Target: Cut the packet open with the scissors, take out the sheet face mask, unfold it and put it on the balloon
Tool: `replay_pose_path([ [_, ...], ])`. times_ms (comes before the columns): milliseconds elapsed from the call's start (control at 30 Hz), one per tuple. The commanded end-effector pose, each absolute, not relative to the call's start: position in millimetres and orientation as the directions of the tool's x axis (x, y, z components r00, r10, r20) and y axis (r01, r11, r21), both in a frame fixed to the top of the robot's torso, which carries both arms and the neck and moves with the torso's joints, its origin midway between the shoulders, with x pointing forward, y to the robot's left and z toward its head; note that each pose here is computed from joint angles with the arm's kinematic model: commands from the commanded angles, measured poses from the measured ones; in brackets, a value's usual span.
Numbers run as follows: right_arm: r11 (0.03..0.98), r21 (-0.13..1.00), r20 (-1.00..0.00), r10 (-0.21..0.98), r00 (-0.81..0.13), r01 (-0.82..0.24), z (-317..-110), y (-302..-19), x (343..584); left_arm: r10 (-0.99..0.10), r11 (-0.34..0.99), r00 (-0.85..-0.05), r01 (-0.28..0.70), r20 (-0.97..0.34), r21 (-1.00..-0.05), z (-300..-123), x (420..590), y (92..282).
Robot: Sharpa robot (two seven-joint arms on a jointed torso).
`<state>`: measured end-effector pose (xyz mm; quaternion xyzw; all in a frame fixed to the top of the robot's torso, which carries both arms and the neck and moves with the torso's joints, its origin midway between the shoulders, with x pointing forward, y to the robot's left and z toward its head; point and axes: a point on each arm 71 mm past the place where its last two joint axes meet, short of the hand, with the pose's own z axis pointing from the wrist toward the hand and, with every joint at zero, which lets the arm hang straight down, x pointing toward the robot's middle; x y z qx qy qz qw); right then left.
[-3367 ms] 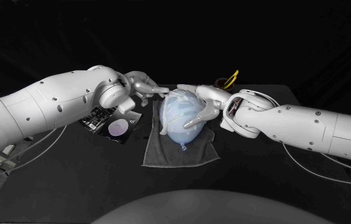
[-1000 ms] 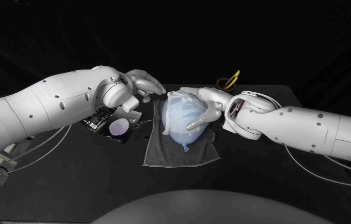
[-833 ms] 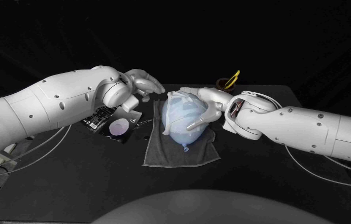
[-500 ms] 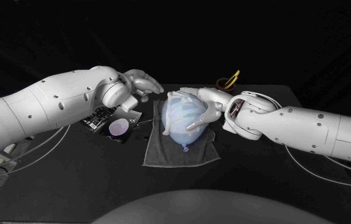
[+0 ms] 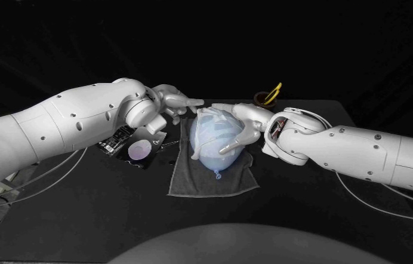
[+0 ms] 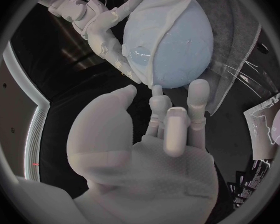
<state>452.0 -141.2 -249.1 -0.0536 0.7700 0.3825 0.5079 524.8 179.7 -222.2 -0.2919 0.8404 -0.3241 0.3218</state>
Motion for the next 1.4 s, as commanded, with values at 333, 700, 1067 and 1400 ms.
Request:
replay_pose_path([
  [333, 0.709, 0.526, -0.821, 0.28, -0.497, -0.47, -253.0, -141.0, 448.7, -0.649, 0.674, -0.65, -0.251, -0.395, -0.695, -227.4, 524.9, 173.1],
  [700, 0.711, 0.526, -0.821, 0.28, -0.497, -0.468, -253.1, -141.3, 448.6, -0.651, 0.668, -0.652, -0.247, -0.389, -0.702, -227.8, 525.5, 168.7],
  [1067, 0.715, 0.522, -0.822, 0.277, -0.498, -0.465, -253.6, -141.8, 448.9, -0.705, 0.577, -0.646, -0.283, -0.293, -0.766, -226.1, 525.2, 165.5],
  [1400, 0.719, 0.52, -0.822, 0.275, -0.499, -0.461, -254.1, -142.3, 449.2, -0.735, 0.532, -0.634, -0.318, -0.242, -0.785, -226.1, 525.5, 171.0],
])
